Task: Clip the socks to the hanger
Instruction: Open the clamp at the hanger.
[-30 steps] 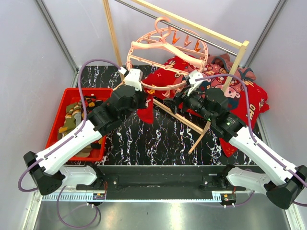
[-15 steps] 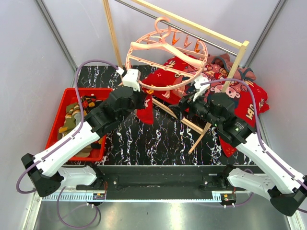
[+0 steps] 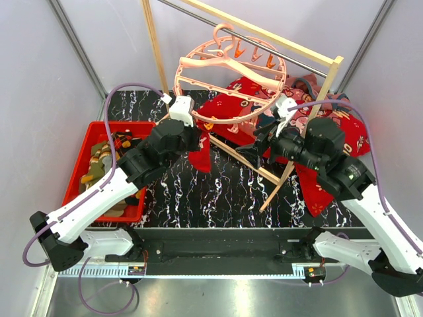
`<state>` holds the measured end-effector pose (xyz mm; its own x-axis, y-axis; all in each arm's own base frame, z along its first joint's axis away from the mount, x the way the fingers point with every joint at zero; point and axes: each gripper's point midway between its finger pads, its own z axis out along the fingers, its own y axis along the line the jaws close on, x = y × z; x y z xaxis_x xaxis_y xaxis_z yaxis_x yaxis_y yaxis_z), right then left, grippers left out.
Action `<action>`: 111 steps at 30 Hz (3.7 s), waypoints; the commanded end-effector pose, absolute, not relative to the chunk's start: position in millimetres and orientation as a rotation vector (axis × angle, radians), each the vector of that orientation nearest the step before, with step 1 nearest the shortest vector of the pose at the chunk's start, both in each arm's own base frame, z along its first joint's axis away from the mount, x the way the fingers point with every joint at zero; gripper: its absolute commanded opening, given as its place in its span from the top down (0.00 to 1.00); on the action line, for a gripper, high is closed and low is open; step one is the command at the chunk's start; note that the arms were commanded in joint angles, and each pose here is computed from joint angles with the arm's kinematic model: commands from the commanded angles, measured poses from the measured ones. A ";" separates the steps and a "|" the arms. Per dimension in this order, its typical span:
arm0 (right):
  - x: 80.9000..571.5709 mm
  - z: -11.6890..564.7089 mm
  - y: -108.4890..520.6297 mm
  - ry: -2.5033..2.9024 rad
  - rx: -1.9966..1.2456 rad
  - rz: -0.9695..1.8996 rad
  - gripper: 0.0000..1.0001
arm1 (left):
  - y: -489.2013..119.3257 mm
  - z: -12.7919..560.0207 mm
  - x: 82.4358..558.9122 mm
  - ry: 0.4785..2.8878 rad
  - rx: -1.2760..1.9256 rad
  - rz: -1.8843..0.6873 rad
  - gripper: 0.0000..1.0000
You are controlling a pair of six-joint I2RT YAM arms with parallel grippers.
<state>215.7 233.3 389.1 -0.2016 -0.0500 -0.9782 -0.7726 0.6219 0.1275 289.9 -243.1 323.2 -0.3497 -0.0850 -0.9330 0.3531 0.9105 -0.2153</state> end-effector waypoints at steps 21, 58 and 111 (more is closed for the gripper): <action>285.0 375.1 249.8 1.659 -0.696 0.531 0.15 | -240.0 350.8 288.9 1.799 0.155 -0.509 0.96; 309.8 375.2 277.1 1.454 -0.589 0.627 0.32 | -241.9 352.7 285.0 1.802 0.165 -0.538 0.96; 297.6 357.8 280.6 1.641 -0.249 0.918 0.93 | -83.7 308.2 282.3 1.875 -0.065 -0.102 0.26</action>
